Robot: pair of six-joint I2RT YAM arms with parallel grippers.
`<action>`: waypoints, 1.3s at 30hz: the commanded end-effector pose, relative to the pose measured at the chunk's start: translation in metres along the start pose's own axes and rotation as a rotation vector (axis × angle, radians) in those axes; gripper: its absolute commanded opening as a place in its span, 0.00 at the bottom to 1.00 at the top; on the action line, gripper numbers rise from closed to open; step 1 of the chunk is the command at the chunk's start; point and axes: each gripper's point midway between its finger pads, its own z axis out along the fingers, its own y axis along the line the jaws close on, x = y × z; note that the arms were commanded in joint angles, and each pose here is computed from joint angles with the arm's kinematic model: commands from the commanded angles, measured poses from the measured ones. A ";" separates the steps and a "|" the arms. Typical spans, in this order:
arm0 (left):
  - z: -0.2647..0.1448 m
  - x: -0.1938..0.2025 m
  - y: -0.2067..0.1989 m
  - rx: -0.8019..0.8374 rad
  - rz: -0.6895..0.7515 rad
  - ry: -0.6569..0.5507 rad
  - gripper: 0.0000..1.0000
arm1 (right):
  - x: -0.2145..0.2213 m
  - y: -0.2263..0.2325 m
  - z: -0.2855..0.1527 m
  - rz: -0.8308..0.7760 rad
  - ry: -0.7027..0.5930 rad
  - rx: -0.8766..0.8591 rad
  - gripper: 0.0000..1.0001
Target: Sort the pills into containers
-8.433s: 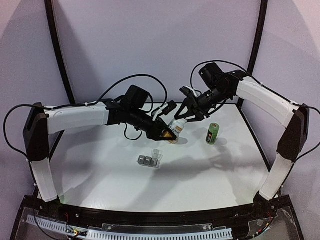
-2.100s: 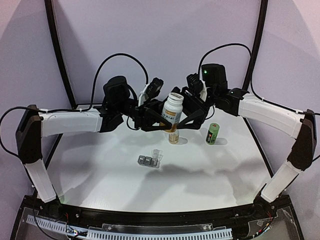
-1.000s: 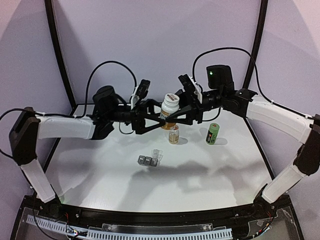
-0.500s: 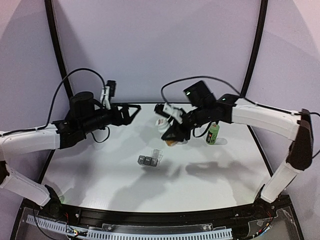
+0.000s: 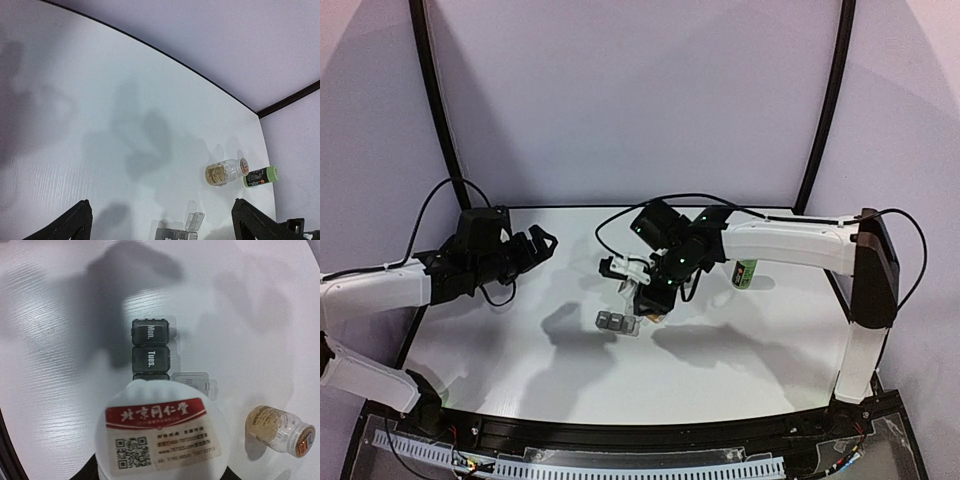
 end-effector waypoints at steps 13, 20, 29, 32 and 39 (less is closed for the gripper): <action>-0.005 0.006 0.034 -0.054 -0.173 0.059 0.99 | 0.016 0.012 0.032 -0.036 0.227 -0.003 0.03; -0.005 0.006 0.043 -0.109 -0.130 0.062 0.99 | 0.017 0.013 0.041 -0.032 0.297 -0.019 0.01; -0.009 -0.001 0.060 -0.218 -0.067 0.034 0.99 | 0.024 0.019 0.053 -0.041 0.386 -0.043 0.00; -0.011 -0.004 0.063 -0.232 -0.051 0.021 0.99 | 0.024 0.020 0.056 -0.044 0.399 -0.051 0.00; -0.014 -0.007 0.071 -0.278 -0.032 0.001 0.99 | 0.028 0.022 0.058 -0.048 0.433 -0.068 0.00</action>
